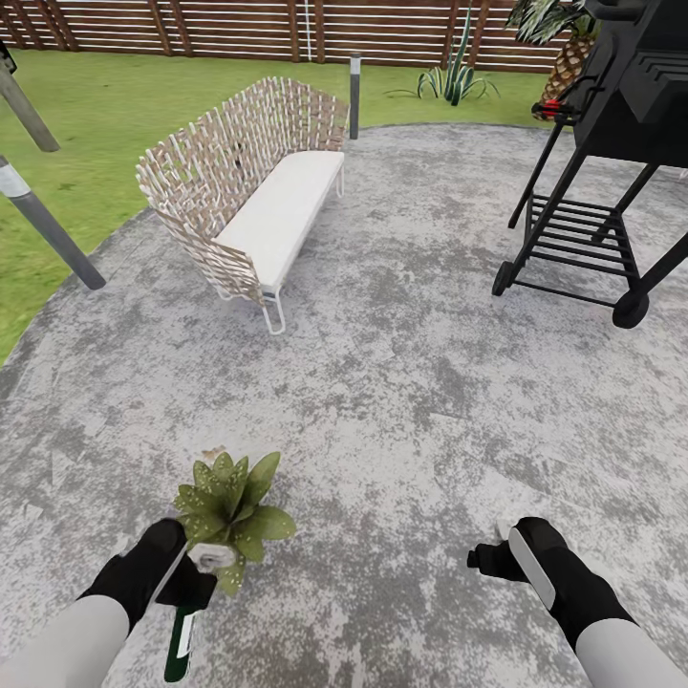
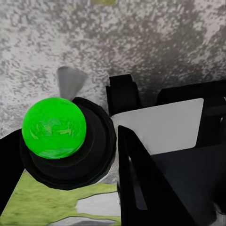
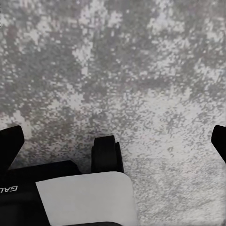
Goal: Pick up the pesticide atomizer in the garden and spray insectifuge to fully cover both potted plants in the garden.
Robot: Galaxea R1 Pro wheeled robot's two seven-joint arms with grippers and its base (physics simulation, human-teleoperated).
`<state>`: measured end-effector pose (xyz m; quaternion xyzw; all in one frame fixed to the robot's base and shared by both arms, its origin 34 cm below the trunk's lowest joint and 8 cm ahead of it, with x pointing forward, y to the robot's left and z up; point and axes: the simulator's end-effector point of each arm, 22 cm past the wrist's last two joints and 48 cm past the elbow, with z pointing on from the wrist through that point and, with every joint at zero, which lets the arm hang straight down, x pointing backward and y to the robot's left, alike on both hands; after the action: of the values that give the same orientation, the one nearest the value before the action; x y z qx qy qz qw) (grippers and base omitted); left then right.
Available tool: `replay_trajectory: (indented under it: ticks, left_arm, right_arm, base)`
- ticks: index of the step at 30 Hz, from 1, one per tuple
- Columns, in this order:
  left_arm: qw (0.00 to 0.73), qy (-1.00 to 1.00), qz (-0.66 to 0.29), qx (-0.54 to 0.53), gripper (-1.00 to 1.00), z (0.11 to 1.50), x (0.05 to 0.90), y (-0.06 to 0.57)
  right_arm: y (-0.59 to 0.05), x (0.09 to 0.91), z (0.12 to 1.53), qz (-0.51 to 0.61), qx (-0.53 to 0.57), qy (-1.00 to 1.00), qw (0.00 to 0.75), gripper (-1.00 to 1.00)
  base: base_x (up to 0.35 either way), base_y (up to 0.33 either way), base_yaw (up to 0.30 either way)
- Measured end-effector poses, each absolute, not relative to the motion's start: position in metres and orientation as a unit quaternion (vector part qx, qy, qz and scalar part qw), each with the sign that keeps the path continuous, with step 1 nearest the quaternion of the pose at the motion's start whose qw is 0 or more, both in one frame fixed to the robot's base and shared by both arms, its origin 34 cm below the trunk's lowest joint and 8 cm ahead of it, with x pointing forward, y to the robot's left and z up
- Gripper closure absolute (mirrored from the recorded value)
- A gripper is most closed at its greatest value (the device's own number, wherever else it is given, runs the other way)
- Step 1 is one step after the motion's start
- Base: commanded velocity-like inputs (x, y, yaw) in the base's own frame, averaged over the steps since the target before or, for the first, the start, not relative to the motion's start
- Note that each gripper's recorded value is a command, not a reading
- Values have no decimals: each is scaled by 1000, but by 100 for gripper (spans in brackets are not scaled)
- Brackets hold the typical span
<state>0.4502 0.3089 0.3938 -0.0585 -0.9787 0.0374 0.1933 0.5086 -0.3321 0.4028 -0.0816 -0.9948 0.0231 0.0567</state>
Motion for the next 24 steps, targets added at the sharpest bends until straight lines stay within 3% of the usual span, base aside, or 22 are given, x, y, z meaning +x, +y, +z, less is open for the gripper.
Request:
replay_trajectory:
  ticks: [12,24]
  left_arm:
    - [197,-979,0,-43,100,401,447,369]
    - [201,-979,6,-43,100,397,444,361]
  right_arm:
    - [-332,509,403,23,-82,-995,57,-100]
    - [-332,505,399,24,-81,-994,61,-100]
  base:
    - [0,0,11]
    - [0,0,212]
